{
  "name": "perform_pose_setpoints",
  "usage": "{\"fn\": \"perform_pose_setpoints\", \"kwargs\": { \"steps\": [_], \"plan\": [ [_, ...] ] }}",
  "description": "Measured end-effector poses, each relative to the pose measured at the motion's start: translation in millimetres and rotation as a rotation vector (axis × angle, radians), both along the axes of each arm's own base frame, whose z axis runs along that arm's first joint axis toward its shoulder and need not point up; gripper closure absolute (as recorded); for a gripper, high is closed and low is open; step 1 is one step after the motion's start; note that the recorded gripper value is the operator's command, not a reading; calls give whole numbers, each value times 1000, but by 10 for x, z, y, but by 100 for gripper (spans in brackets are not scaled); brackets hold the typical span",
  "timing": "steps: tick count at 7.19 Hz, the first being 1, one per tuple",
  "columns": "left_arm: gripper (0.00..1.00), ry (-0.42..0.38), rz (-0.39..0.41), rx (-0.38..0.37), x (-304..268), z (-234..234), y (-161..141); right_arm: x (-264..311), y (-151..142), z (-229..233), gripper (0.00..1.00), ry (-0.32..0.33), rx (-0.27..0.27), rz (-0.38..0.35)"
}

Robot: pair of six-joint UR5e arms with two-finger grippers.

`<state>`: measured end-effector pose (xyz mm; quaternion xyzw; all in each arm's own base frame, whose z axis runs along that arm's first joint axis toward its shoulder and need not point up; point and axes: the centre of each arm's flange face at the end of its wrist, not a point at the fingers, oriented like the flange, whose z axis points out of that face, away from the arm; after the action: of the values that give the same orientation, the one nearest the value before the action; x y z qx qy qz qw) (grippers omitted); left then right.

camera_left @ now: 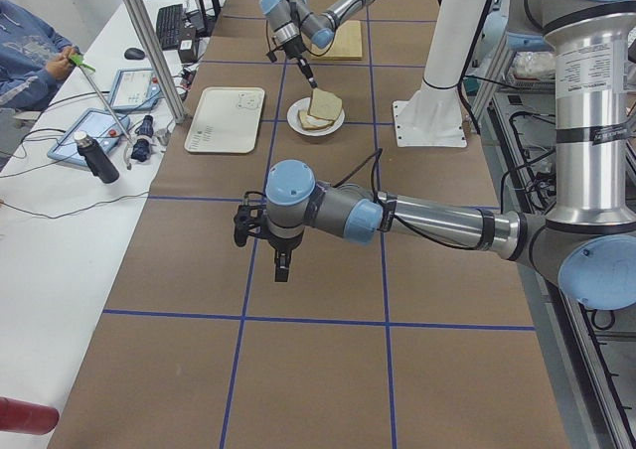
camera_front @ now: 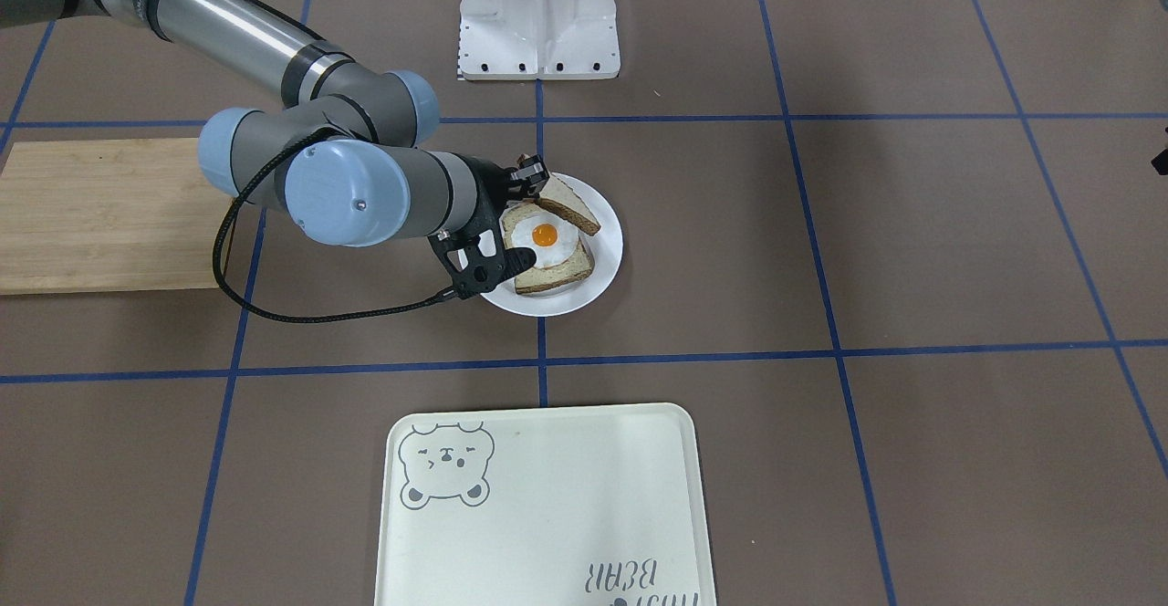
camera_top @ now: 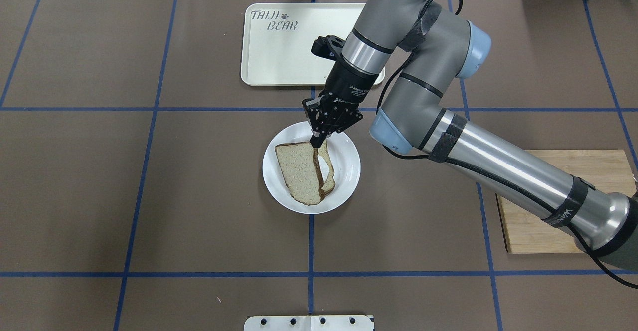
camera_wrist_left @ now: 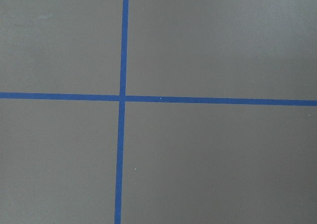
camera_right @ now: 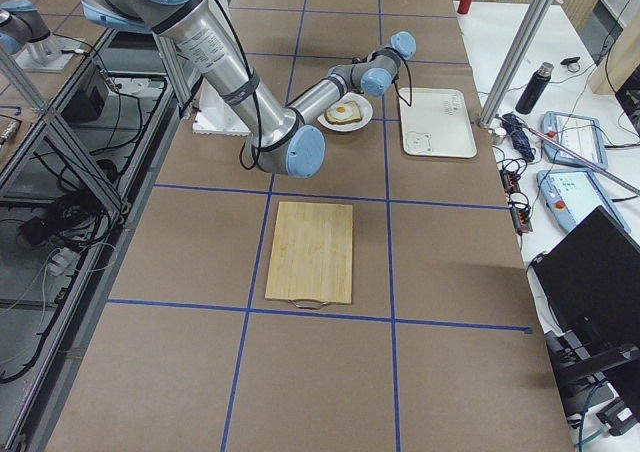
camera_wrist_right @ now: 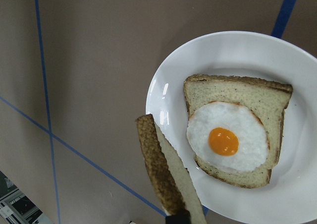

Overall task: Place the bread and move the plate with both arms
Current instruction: 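Lower the bread onto the egg toast and open the right gripper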

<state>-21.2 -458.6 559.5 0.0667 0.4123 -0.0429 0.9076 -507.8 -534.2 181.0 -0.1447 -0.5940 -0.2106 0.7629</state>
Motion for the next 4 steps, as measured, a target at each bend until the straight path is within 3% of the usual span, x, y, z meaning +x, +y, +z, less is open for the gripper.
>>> {"fn": "perform_pose_setpoints", "kwargs": {
  "steps": [4],
  "plan": [
    [2, 0, -1, -2, 1, 0, -7, -55, -53, 121, 100, 20, -18, 0]
  ]
}}
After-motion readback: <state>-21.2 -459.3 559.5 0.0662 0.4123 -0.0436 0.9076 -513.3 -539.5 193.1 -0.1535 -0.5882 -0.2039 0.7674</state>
